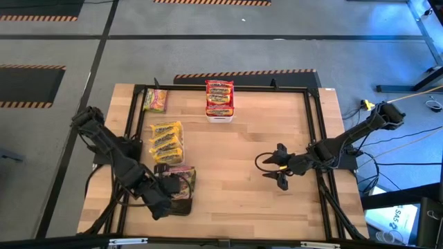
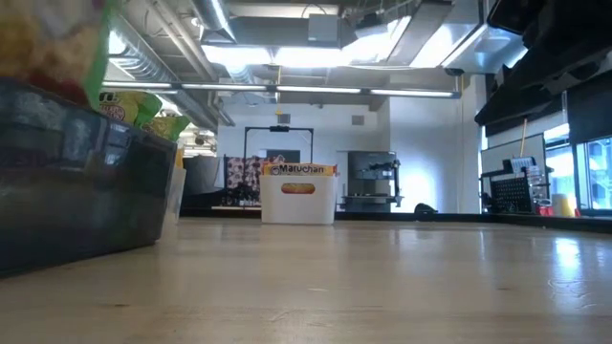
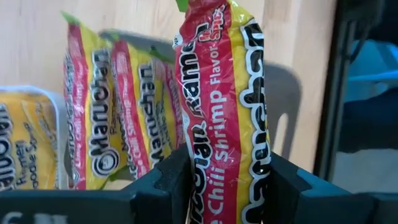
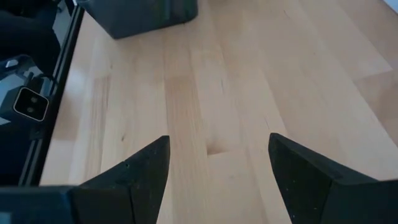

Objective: Sort Maruchan noodles
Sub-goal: Put the green noodle pack into the black bin

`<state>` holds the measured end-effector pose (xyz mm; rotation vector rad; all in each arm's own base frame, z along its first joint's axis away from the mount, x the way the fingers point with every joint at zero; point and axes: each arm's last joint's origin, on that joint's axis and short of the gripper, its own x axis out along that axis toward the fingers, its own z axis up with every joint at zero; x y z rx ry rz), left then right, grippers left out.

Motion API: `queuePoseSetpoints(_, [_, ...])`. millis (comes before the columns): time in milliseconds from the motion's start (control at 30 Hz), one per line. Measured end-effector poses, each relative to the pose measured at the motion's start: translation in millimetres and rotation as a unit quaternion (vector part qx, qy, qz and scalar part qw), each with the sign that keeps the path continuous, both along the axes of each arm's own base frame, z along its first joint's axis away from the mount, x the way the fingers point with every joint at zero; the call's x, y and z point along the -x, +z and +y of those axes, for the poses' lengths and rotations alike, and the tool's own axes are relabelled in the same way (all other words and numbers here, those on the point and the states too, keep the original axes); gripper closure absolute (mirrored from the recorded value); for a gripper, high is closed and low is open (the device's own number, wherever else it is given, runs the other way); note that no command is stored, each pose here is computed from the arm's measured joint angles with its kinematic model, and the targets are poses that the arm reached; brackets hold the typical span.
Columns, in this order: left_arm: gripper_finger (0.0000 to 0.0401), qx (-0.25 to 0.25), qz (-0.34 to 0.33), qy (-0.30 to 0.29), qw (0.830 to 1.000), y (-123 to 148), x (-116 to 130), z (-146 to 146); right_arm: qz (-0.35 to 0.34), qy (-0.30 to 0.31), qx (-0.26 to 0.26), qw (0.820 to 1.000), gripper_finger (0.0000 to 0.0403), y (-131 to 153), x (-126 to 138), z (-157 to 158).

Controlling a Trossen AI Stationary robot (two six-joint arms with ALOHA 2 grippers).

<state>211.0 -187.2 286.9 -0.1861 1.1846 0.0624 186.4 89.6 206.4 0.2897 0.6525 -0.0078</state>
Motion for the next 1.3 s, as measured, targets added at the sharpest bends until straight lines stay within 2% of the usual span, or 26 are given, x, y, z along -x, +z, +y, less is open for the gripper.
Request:
queuePoseSetpoints(167, [0.0264, -0.002, 0.01, -0.001, 1.0, -17.8, 0.9, 1.1, 0.002, -0.006, -0.009, 1.0, 0.0153, -0.1, 0.1, 0.0])
queuePoseSetpoints(467, [0.0264, 0.013, -0.015, -0.024, 1.0, -38.0, -6.7, 2.0, 0.002, -0.007, -0.009, 1.0, 0.0153, -0.1, 0.1, 0.0])
queuePoseSetpoints(767, [0.0264, -0.002, -0.01, -0.021, 1.0, -52.7, -9.1, 3.3, 0.001, -0.007, -0.009, 1.0, 0.0153, -0.1, 0.0, 0.0])
queuePoseSetpoints(1067, [0.0263, -0.023, 0.026, -0.013, 0.999, -76.4, -18.3, -2.4, 0.001, -0.007, -0.009, 1.0, 0.0153, 0.0, 0.0, 0.0])
queuePoseSetpoints(1300, [0.0233, -0.011, 0.043, 0.004, 0.999, -80.6, -21.4, -0.5, 0.001, -0.007, -0.009, 1.0, 0.0153, 0.0, 0.0, 0.0])
